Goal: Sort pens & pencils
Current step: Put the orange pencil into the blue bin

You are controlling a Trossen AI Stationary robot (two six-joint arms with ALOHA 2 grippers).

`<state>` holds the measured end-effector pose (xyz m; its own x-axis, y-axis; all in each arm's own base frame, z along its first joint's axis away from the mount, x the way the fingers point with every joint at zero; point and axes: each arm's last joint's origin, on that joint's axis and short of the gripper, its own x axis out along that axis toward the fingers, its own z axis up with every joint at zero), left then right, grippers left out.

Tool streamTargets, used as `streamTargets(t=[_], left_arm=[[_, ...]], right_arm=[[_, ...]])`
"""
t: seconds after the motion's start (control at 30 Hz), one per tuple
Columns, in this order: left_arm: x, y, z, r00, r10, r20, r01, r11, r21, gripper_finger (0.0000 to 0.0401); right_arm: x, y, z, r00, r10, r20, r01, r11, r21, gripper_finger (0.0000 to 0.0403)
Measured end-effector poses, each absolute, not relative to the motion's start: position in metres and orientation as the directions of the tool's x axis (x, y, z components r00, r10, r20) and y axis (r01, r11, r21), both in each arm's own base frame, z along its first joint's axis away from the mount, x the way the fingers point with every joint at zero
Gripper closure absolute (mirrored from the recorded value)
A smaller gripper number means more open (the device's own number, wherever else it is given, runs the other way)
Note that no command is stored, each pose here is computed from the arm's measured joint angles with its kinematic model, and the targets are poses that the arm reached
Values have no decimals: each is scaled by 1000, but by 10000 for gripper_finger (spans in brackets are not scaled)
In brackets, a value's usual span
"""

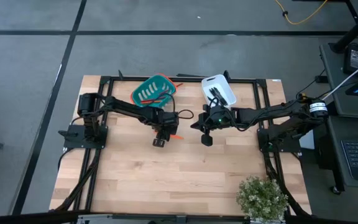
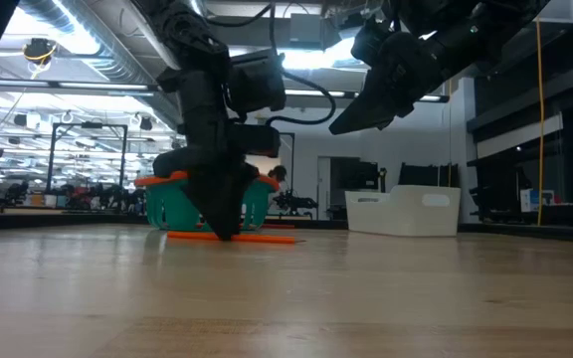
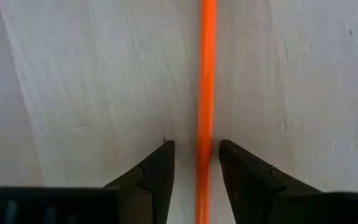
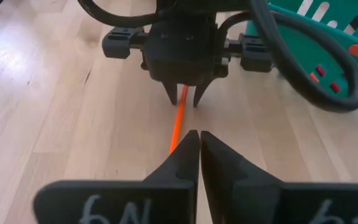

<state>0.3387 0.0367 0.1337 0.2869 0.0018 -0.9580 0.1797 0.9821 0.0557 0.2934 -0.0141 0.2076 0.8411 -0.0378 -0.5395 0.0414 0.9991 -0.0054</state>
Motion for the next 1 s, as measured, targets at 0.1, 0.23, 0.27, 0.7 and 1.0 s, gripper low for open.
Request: streamTargets(t=[0.1,0.23,0.27,0.7,1.0], left_arm=[[339,37,128,269,0,-963,169,985,47,275],[338,37,127,259,0,-966,133,990,35,275],[338,36,127,258,-2,-966,130,991,33,275],[337,34,126,247,-46,-968,90,996,-24,327],[337,33,126,246,-56,-968,90,995,-35,382]], right_arm=[[293,-14,207,841,-38,-540,42,999,-5,385],[293,-14,207,840,-38,-541,41,999,-5,385],[293,-14,207,840,-38,-541,41,999,-5,385],[293,-14,207,840,-38,-541,42,999,-4,385],[293,-14,207,836,-37,-548,42,999,-3,385]])
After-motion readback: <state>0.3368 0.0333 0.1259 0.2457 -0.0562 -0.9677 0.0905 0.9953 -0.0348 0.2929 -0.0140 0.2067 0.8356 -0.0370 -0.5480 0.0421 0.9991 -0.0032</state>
